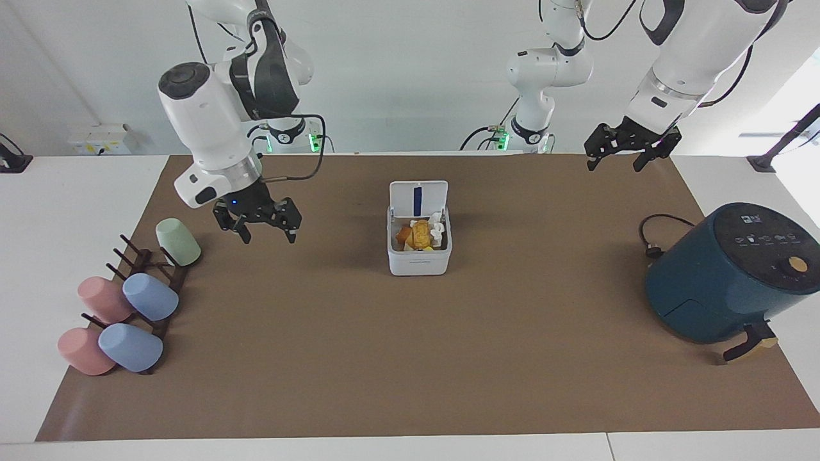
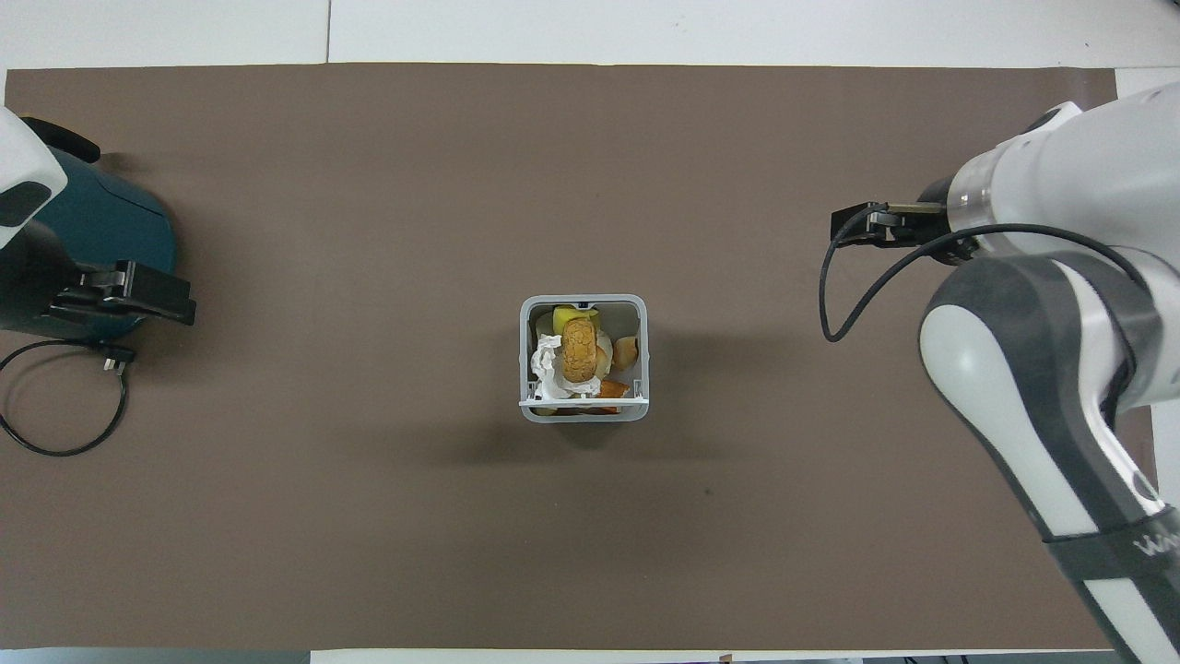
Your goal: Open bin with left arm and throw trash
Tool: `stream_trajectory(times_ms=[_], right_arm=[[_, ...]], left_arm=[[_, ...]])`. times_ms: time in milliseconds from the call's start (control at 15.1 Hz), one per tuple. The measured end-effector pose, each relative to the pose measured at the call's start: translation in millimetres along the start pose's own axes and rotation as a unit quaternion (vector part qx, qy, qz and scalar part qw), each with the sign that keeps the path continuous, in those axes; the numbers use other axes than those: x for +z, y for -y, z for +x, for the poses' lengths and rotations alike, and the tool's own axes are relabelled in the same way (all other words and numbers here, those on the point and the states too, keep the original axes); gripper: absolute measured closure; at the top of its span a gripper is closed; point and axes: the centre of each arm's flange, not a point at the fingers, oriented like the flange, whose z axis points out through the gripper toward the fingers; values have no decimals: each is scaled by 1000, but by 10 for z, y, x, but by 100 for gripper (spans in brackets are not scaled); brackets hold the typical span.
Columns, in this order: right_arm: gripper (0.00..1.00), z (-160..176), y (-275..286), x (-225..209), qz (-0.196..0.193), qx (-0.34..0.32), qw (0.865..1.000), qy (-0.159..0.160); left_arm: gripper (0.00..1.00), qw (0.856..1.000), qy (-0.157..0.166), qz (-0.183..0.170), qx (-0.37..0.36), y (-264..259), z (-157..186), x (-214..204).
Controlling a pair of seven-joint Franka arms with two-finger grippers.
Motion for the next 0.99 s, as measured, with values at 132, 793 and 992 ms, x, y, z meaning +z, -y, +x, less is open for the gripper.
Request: stream_trajectory(times_ms=[132,793,992], right_arm=[[0,-29,-71,-257,-7,-16,1000,14],[0,-97,-529,-541,-20,-26,998,58],[0,-228,-586,-652,-26,-21,996,80]], left_arm=[[0,1000,0,5,0,13,1,0],[0,1000,0,6,-1,20,1,0],[0,1000,0,6,-1,22,1,0]])
